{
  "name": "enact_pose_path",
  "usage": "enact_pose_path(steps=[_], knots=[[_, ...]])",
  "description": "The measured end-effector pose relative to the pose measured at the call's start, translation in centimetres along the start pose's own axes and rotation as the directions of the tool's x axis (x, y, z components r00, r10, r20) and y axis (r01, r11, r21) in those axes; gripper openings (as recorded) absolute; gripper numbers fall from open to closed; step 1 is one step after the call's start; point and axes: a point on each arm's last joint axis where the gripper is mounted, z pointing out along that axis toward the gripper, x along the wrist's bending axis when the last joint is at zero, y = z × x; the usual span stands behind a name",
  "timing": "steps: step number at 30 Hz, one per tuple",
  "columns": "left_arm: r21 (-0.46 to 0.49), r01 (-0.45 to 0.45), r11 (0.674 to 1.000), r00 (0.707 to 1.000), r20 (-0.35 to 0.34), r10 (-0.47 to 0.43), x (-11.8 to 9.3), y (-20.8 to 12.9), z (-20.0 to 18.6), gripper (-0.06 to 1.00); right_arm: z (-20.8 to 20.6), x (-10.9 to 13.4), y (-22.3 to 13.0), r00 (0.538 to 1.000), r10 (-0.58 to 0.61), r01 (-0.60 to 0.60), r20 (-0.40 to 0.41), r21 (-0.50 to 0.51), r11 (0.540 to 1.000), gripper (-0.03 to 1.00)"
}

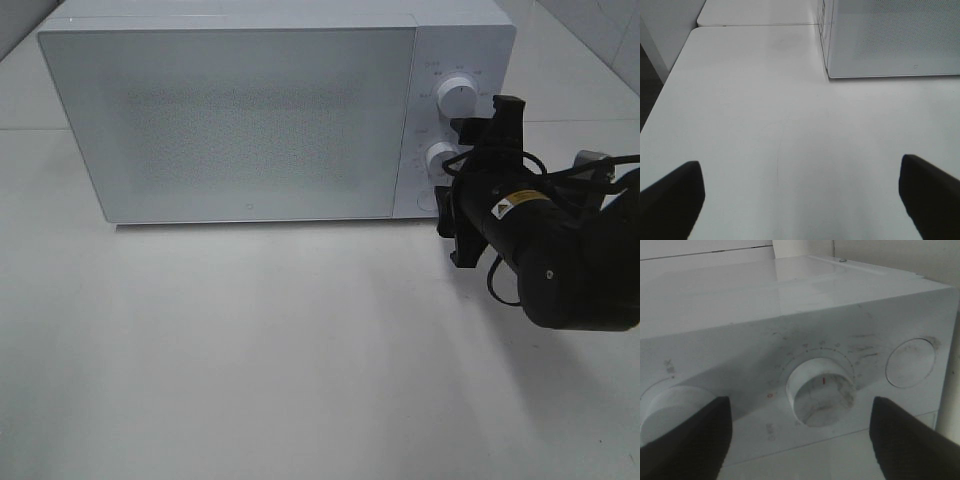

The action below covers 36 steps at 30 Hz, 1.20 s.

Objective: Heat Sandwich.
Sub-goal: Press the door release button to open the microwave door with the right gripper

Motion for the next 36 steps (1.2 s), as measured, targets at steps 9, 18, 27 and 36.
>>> enact_pose_path(steps=[9, 18, 27, 36], knots=[[0.000, 0.000, 1.000, 1.000, 0.000, 0.000, 0.0, 0.0, 0.0, 0.99, -3.2, -0.2, 0.7, 0.994, -0.082, 0.077, 0.072, 0.068, 0.995, 0.76], [0.000, 0.000, 1.000, 1.000, 0.000, 0.000, 0.0, 0.0, 0.0, 0.99, -5.8, 0.2, 0.7, 0.934, -0.293, 0.258, 0.203, 0.182, 0.949, 0.76], [0.000, 0.000, 1.000, 1.000, 0.000, 0.000, 0.0, 0.0, 0.0, 0.99, -8.4, 1.1, 0.5, 0.704, -0.668, 0.549, 0.241, 0.412, 0.727, 0.76], [0.000, 0.000, 1.000, 1.000, 0.000, 0.000, 0.0, 0.0, 0.0, 0.99, -9.7, 2.8, -0.5, 0.353, -0.935, 0.692, 0.042, 0.661, 0.291, 0.76]])
